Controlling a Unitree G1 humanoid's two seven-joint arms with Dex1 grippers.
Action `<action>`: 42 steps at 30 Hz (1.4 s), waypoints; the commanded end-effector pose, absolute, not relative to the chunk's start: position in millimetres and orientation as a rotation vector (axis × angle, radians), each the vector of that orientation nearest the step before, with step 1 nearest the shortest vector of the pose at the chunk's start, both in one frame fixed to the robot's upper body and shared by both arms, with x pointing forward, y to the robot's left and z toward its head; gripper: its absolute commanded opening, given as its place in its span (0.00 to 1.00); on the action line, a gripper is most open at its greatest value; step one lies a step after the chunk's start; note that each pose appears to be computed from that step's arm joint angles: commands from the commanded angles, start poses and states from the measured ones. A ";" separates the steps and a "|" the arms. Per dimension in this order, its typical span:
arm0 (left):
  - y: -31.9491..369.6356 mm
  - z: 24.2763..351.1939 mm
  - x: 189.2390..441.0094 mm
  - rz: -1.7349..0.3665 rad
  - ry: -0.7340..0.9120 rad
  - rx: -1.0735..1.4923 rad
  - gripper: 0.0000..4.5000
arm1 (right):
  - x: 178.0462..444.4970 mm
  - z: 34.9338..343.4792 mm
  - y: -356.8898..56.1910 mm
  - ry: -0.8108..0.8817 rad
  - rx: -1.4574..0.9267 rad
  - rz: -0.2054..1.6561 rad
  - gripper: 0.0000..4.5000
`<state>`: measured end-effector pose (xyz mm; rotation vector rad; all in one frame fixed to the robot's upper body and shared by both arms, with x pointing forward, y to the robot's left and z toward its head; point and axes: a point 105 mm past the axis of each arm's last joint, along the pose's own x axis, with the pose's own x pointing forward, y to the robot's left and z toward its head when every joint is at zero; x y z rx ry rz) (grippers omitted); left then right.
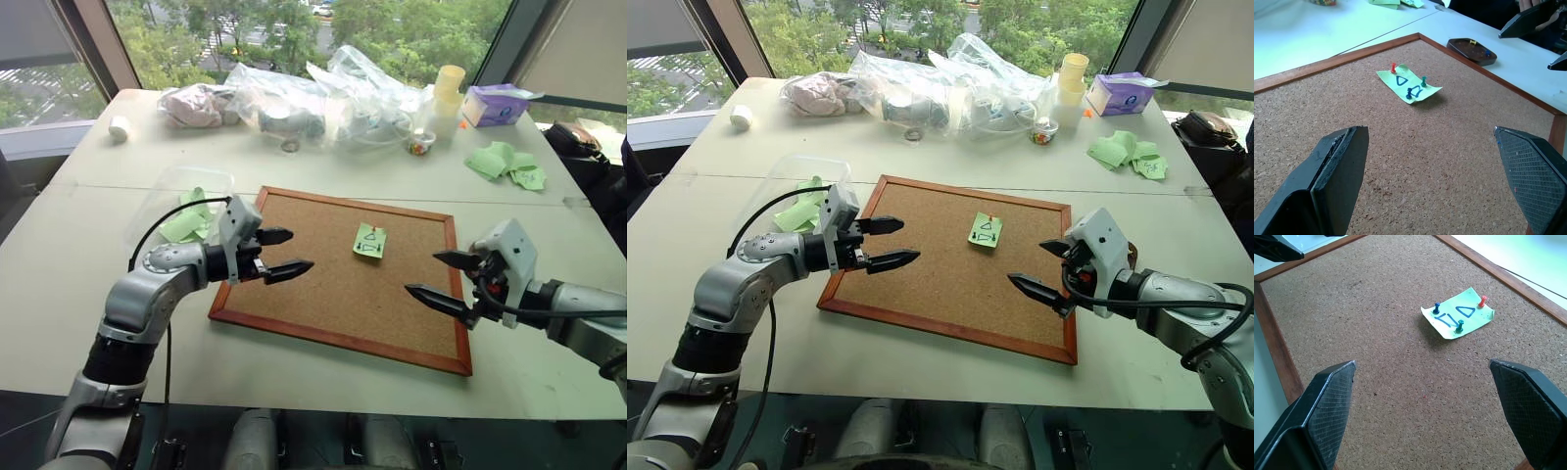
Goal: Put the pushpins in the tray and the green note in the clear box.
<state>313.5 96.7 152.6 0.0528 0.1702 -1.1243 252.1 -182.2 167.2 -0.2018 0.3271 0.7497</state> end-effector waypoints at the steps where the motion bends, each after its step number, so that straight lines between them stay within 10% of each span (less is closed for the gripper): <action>1: 91.1 164.9 313.0 -1.151 0.118 0.074 1.00 | 253.2 173.9 -180.0 0.288 -0.220 0.757 1.00; 24: 84.5 163.9 309.0 -1.160 0.122 0.060 1.00 | 252.4 170.9 -177.3 0.290 -0.223 0.769 1.00; 27: 81.6 163.6 309.4 -1.163 0.110 0.055 0.81 | 254.8 172.1 -178.1 0.276 -0.223 0.755 1.00; 34: 66.9 152.8 314.5 -1.179 0.090 0.089 0.02 | 269.9 174.3 -178.4 0.233 -0.224 0.696 1.00; 42: 36.0 126.8 322.8 -1.206 0.102 0.114 0.01 | 310.9 171.0 -170.8 0.219 -0.211 0.594 1.00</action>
